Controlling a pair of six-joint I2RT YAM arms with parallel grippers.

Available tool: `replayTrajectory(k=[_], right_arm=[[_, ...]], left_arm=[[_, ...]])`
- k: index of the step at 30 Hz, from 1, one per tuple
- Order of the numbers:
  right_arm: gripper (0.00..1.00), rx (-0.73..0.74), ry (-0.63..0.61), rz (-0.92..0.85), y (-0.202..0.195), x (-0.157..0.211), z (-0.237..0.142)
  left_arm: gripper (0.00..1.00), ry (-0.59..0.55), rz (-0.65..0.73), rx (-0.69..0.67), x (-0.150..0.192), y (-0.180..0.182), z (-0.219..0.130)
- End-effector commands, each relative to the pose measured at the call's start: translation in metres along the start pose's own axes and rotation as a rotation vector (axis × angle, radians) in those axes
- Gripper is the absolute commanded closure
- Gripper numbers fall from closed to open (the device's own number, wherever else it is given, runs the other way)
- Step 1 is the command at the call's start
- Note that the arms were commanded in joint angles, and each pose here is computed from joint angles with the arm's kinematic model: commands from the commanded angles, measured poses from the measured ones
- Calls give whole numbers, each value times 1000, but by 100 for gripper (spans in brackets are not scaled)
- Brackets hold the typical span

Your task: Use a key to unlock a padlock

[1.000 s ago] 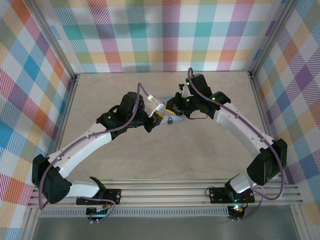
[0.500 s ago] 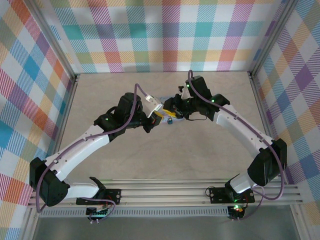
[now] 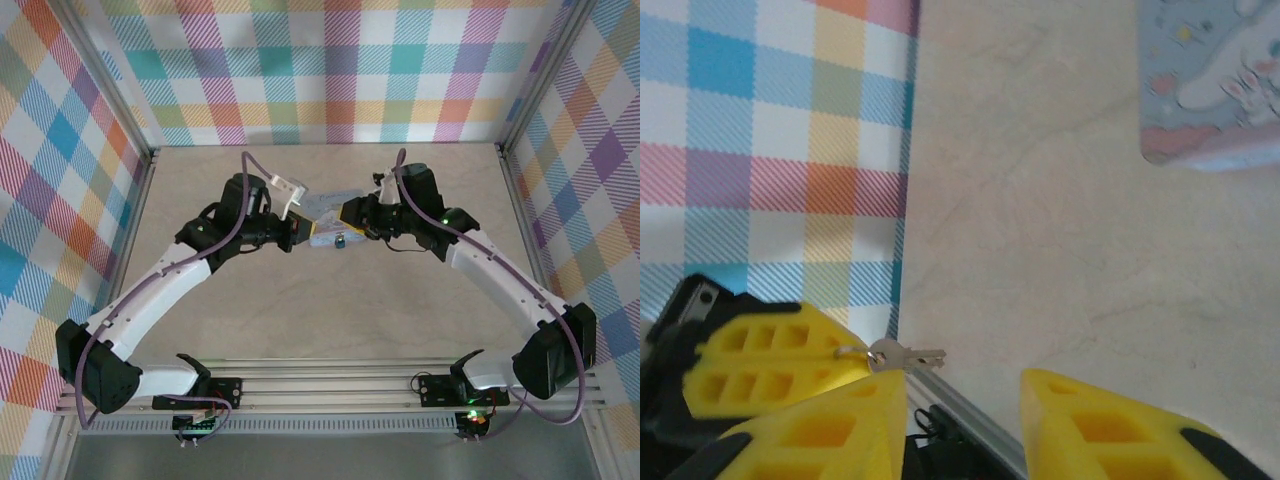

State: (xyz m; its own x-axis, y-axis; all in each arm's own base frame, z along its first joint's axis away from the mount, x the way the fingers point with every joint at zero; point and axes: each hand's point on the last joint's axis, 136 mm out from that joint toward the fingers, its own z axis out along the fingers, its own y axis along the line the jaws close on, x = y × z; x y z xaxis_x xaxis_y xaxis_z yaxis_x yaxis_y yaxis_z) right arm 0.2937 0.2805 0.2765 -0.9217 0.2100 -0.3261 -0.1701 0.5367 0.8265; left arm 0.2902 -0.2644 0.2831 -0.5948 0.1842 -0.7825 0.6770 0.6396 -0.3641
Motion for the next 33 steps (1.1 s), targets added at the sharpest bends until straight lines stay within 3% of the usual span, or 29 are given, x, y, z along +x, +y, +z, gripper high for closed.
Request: replayTrajectory(k=[1, 8, 22, 29, 33], right_arm=[[59, -62, -17, -278, 21, 5, 0], [50, -99, -15, -573, 35, 21, 20], [49, -110, 12, -766, 40, 27, 57], [57, -151, -40, -832, 49, 25, 56], [73, -175, -51, -857, 51, 29, 51]], left_arm=[[100, 33, -168, 22, -8, -2, -13], [100, 68, -478, 47, -11, 13, -17], [100, 35, -596, 121, -29, -1, -29], [100, 44, -616, 132, -27, -4, -31], [100, 46, -627, 134, -23, -4, -31]])
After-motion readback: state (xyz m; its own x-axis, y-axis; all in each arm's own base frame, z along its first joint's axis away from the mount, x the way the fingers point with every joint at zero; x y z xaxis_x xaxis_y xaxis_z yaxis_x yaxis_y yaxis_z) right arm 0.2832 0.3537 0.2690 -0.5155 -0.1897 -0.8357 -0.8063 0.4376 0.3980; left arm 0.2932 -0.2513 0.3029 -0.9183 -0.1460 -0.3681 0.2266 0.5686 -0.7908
